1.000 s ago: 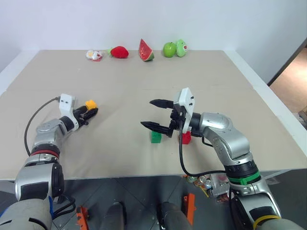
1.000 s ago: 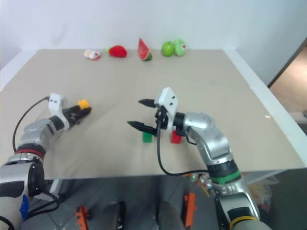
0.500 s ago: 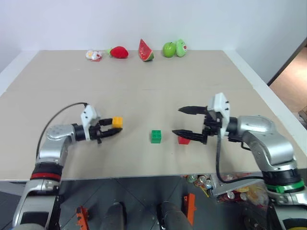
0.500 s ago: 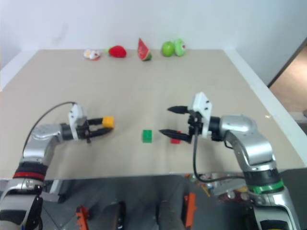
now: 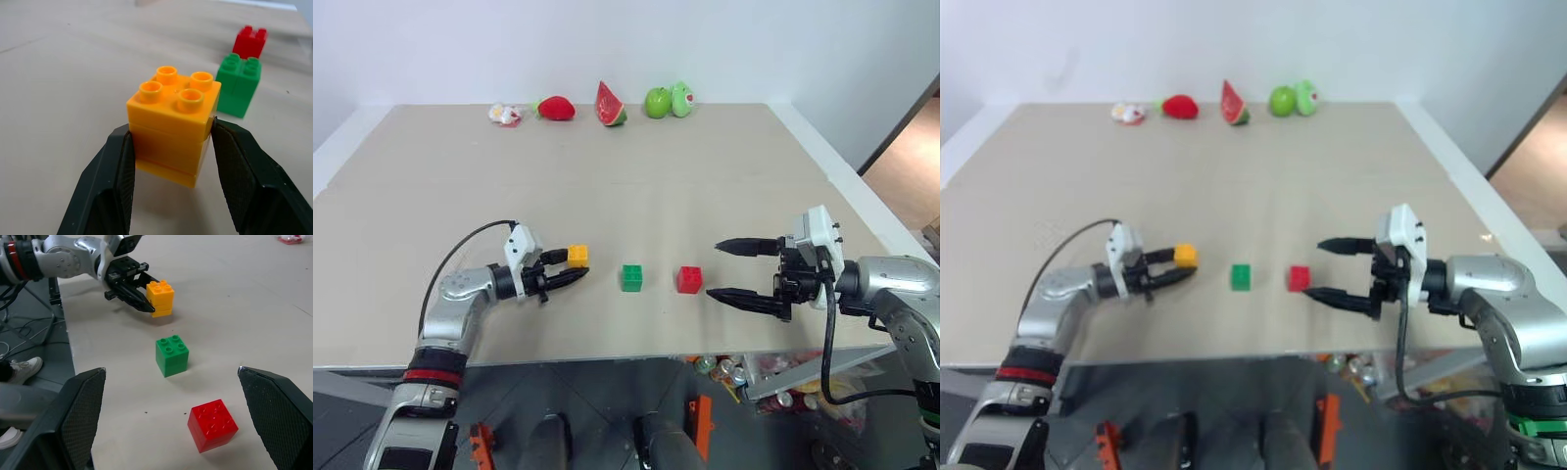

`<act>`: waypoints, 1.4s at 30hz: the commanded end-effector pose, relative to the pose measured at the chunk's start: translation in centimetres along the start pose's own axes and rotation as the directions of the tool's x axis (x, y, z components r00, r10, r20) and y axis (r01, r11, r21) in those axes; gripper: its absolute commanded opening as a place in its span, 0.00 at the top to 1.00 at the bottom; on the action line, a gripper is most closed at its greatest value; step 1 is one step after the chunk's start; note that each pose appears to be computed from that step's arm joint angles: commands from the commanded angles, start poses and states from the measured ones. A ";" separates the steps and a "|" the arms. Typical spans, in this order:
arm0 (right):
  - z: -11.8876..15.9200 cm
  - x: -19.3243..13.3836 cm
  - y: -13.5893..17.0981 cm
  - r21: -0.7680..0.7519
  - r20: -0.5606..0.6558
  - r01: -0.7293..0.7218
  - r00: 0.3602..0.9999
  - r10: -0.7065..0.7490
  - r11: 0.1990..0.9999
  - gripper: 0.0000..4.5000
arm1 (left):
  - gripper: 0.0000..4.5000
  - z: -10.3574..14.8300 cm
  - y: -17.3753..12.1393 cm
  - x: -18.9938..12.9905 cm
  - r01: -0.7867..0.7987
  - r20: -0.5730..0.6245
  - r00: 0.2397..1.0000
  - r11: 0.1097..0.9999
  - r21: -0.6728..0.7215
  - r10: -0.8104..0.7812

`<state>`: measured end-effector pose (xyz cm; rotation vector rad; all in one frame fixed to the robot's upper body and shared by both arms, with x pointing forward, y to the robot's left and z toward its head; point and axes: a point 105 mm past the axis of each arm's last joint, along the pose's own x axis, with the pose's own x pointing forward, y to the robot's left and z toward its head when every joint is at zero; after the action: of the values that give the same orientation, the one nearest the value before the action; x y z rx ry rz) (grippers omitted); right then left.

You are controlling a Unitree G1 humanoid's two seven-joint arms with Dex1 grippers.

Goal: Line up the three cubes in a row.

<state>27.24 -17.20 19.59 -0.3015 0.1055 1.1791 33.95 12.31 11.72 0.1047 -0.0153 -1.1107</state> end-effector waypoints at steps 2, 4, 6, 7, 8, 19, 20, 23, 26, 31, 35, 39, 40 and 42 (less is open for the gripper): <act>1.6 0.0 0.3 -0.048 0.035 -0.013 0.999 0.014 0.999 0.00 | 0.60 0.8 -0.6 -0.5 0.022 0.010 1.000 1.000 0.019 -0.022; 1.5 0.0 0.5 -0.041 0.034 -0.023 0.999 0.024 0.999 0.00 | 0.60 0.4 -0.7 -1.2 0.020 -0.008 1.000 1.000 0.014 -0.020; 1.3 -0.1 0.6 -0.037 0.028 -0.030 0.999 0.031 0.999 0.00 | 0.60 0.0 -0.7 -1.8 0.015 -0.028 0.999 1.000 0.011 -0.014; 1.2 -0.1 0.5 -0.035 0.025 -0.026 0.999 0.027 0.999 0.00 | 0.60 -0.3 -0.6 -2.2 0.011 -0.043 0.999 1.000 0.013 -0.010; 1.1 -0.1 0.4 -0.033 0.025 -0.022 0.999 0.023 0.999 0.00 | 0.60 -0.5 -0.6 -2.5 0.008 -0.052 0.999 1.000 0.014 -0.007; 1.6 0.2 -0.1 -0.042 0.039 -0.015 0.999 0.017 0.999 0.00 | 0.60 -1.0 -0.7 -1.2 0.025 -0.051 0.998 1.000 0.000 -0.025; 1.6 0.2 -0.1 -0.043 0.037 -0.015 0.999 0.016 0.999 0.00 | 0.60 -1.0 -0.9 -1.0 0.034 -0.051 0.998 0.999 0.002 -0.034; 1.8 0.1 -0.1 -0.046 0.035 -0.014 0.999 0.015 0.999 0.00 | 0.60 -0.8 -0.9 -0.3 0.047 -0.040 0.998 0.999 0.007 -0.047; 1.8 0.0 -0.1 -0.049 0.033 -0.010 0.999 0.011 0.999 0.00 | 0.60 -0.5 -0.7 0.1 0.049 -0.030 0.998 0.999 0.006 -0.049; 1.8 -0.1 -0.1 -0.048 0.034 0.001 0.999 0.001 0.999 0.00 | 0.60 -1.0 -0.5 0.0 0.054 -0.049 0.997 0.998 0.012 -0.053; 1.8 -0.2 -0.1 -0.048 0.034 0.004 0.999 -0.002 0.999 0.00 | 0.60 -1.1 0.0 -0.3 0.042 -0.054 0.998 0.999 0.013 -0.041; 1.9 -0.1 -0.3 -0.052 0.036 0.006 0.999 -0.004 0.999 0.00 | 0.60 -1.5 0.2 -0.8 0.035 -0.067 0.997 0.999 0.014 -0.034; 1.9 -0.1 -0.3 -0.053 0.037 0.006 0.999 -0.004 0.999 0.00 | 0.60 -1.7 0.2 -0.8 0.034 -0.070 0.997 0.999 0.013 -0.033; 2.0 -0.1 -0.4 -0.054 0.037 0.007 0.999 -0.005 0.999 0.00 | 0.60 -1.9 0.0 -0.8 0.036 -0.076 0.996 0.999 0.013 -0.035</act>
<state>27.36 -16.63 20.37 -0.2990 0.0793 1.1976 33.61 12.88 9.63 0.1340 0.0545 -1.1487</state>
